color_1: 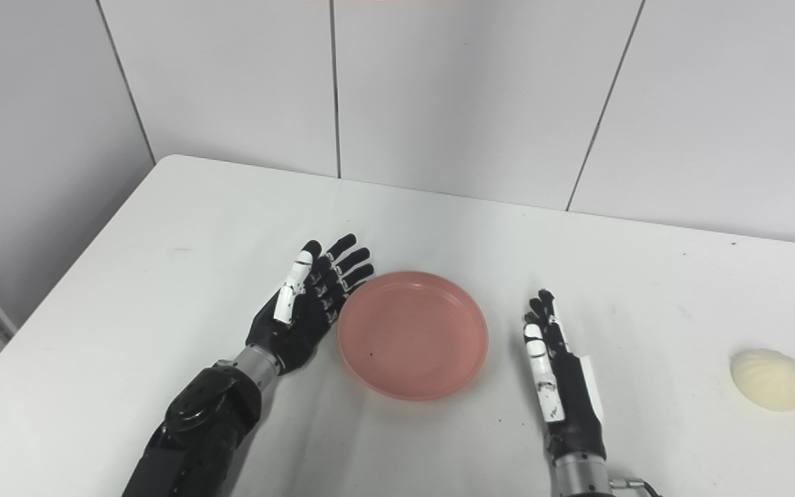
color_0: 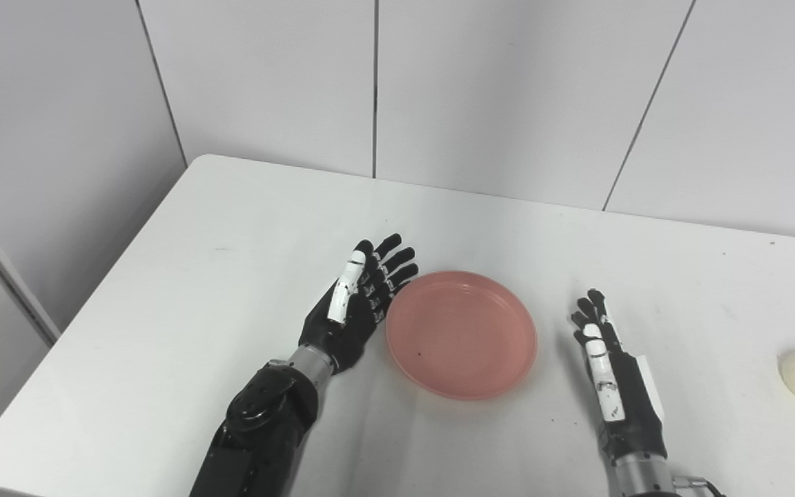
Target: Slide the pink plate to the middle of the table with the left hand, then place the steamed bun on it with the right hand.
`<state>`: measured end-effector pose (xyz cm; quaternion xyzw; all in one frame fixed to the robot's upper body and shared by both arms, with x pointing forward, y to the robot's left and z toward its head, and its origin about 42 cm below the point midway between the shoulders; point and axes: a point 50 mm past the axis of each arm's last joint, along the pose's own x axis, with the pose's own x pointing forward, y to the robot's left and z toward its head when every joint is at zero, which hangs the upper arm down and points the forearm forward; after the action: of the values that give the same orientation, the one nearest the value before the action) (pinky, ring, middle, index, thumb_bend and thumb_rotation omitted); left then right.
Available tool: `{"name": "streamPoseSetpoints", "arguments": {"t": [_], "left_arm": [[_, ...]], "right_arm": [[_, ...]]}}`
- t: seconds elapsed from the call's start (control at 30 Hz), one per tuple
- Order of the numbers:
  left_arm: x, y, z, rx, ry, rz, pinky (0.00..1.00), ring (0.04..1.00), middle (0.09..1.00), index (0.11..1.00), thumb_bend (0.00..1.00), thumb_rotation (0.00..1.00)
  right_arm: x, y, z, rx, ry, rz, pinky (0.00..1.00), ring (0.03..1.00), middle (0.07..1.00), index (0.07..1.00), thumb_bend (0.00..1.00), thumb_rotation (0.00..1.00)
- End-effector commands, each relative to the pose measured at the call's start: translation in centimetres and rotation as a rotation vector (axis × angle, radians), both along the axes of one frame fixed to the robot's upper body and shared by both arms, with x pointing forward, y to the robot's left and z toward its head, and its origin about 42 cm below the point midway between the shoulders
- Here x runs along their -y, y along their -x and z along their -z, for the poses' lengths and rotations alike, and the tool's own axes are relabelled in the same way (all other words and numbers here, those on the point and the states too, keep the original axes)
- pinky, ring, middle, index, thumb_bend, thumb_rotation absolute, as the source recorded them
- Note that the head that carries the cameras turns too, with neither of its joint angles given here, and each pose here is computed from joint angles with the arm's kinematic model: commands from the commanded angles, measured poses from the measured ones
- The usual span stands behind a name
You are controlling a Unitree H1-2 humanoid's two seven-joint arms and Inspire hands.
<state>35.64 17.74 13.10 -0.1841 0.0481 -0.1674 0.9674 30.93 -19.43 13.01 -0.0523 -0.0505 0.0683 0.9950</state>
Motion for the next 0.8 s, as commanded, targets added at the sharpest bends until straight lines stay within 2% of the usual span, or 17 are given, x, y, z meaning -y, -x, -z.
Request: {"name": "streamPoseSetpoints", "arguments": {"t": [0.0,0.17,0.53,0.67,0.77], "left_arm": [[0.1,1.2,2.4,-0.129,-0.01,0.029,0.94,0.92,0.92,0.913,0.46,1.0],[-0.1,1.3,2.8,-0.133,-0.019,0.032,0.94,0.927,0.93,0.921,0.47,1.0],[-0.8,1.2,3.7,-0.143,-0.036,0.024,0.94,0.924,0.932,0.919,0.48,1.0],[-1.4,1.0,4.1,-0.153,-0.038,0.006,0.93,0.916,0.925,0.909,0.48,1.0],[-1.9,0.9,4.4,-0.152,-0.041,0.006,0.93,0.918,0.927,0.913,0.48,1.0]], "right_arm": [[-1.0,0.3,0.0,-0.03,-0.009,-0.02,0.95,0.951,0.971,0.989,0.25,1.0],[-1.1,0.2,0.1,-0.015,0.008,-0.024,0.94,0.947,0.967,0.987,0.28,1.0],[-0.9,-0.2,0.4,-0.004,0.015,-0.003,0.94,0.942,0.961,0.98,0.28,1.0],[-0.8,-0.5,0.3,0.015,0.042,0.006,0.95,0.953,0.968,0.987,0.32,1.0],[-0.5,-0.8,-0.2,0.044,0.072,0.02,0.96,0.954,0.964,0.98,0.39,1.0]]}}
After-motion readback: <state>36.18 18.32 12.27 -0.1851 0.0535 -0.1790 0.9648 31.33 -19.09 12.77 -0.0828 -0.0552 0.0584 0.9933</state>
